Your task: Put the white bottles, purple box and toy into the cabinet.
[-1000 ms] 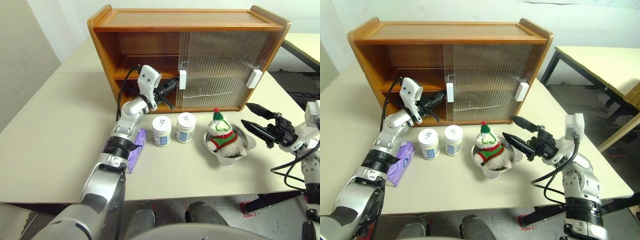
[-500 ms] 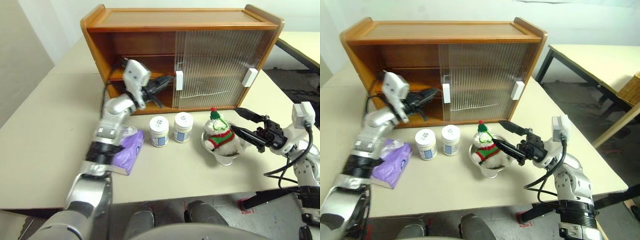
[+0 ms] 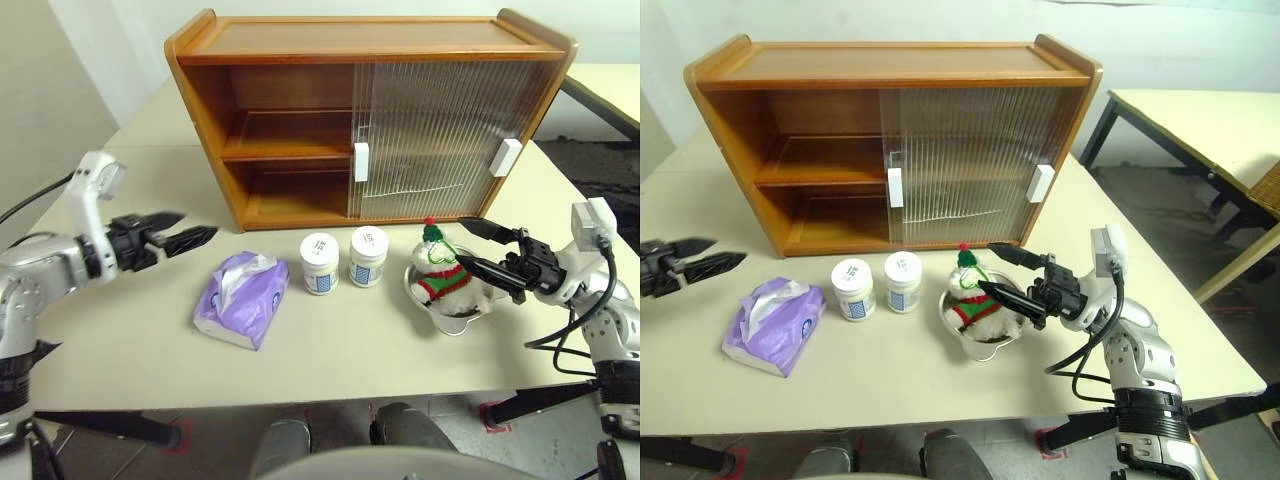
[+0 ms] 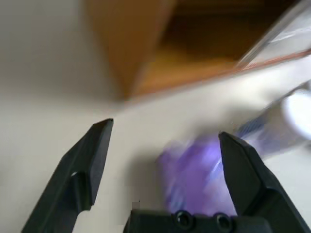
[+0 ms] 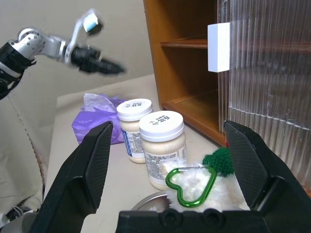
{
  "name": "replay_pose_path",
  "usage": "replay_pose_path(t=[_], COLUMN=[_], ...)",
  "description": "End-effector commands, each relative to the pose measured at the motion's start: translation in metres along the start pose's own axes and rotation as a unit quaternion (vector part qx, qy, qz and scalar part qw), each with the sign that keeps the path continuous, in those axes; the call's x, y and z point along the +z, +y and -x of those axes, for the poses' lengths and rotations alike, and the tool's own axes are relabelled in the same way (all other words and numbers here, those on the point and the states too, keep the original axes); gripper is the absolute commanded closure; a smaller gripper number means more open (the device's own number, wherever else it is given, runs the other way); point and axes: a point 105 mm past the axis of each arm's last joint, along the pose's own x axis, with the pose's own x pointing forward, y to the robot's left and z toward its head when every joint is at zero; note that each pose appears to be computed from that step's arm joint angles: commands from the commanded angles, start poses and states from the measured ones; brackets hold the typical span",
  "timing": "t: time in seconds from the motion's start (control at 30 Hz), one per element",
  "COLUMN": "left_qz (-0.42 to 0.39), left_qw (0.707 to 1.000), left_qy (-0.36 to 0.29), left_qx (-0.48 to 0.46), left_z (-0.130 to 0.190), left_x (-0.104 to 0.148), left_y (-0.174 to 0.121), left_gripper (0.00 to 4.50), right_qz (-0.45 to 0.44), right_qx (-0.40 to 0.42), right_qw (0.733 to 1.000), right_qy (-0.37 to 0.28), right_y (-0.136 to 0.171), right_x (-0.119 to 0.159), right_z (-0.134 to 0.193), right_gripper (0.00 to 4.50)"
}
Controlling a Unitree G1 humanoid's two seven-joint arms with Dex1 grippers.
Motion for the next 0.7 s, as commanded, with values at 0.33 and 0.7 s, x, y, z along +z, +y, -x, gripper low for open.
replay_pose_path(t=[0.33, 0.7], left_qz=[0.123, 0.172], left_qw=[0.987, 0.977], left_qy=[0.079, 0.106], left_qx=[-0.059, -0.063], left_z=[-0.036, -0.049], left_x=[-0.066, -0.097], left_y=[-0.026, -0.03], left_gripper=[0.01, 0.64], right_qz=[-0.001, 0.005], right_qx=[0.009, 0.007], right_qw=[1.0, 1.0], right_qy=[0.018, 0.023], right_y=[-0.003, -0.003], right_x=[-0.005, -0.003], right_z=[-0.001, 0.001], right_gripper=[0.0, 0.0])
